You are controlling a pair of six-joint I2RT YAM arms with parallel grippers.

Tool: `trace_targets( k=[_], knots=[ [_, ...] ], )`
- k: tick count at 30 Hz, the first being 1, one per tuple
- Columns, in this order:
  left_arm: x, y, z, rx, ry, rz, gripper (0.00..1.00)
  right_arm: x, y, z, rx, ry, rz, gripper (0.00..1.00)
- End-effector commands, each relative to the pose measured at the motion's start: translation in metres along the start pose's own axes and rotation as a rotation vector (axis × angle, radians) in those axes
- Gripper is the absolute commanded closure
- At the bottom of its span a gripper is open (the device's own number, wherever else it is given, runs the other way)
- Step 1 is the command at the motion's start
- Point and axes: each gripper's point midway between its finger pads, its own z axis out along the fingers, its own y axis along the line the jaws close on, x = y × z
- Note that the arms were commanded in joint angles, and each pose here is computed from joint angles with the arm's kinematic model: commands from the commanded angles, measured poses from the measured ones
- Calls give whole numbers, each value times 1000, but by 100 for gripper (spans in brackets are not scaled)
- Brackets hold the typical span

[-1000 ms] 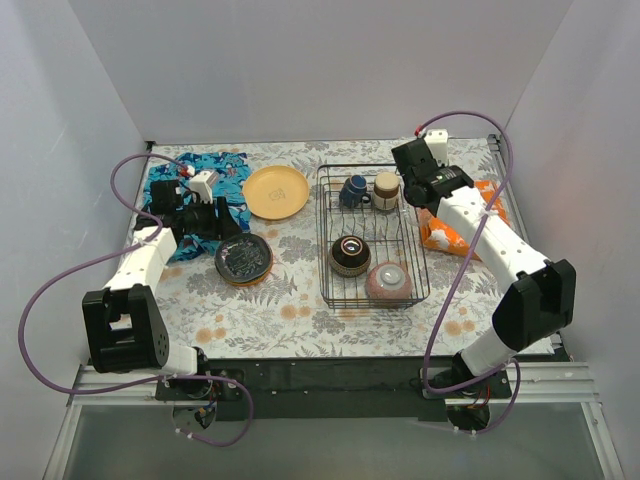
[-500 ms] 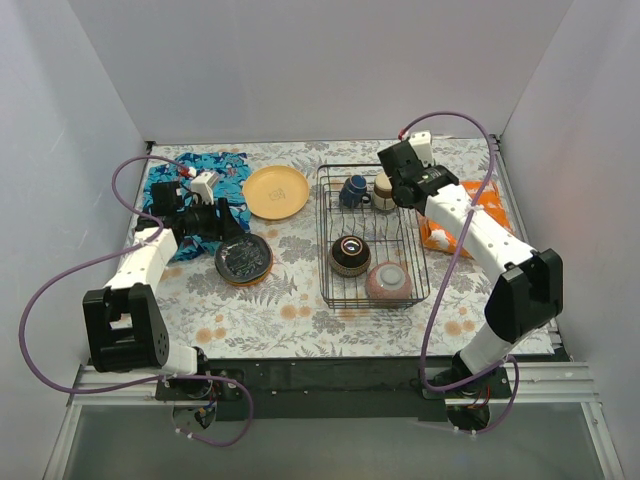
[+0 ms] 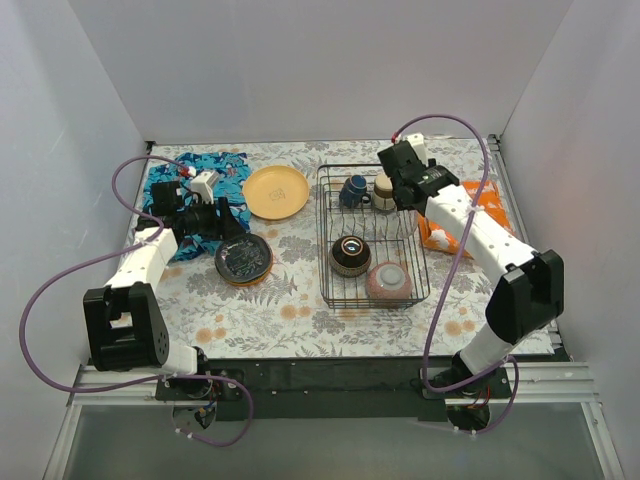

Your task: Load the mixed dishes into the dish rack

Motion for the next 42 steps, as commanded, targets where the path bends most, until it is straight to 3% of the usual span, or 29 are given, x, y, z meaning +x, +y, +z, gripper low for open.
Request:
trace_targets(
  k=[1, 8, 14, 26, 42],
  knots=[
    [3, -5, -4, 7, -9, 25, 49, -29, -1, -32, -120, -111, 63, 38],
    [15, 16, -6, -100, 56, 54, 48, -34, 22, -59, -352, -172, 70, 25],
    [17, 31, -3, -154, 104, 50, 48, -46, 46, -93, -592, -268, 35, 23],
    [34, 81, 11, -323, 200, 7, 53, -29, 47, -100, -643, -274, 34, 25],
    [23, 72, 0, -319, 164, 60, 98, -29, 60, -95, -687, -251, 43, 28]
  ],
)
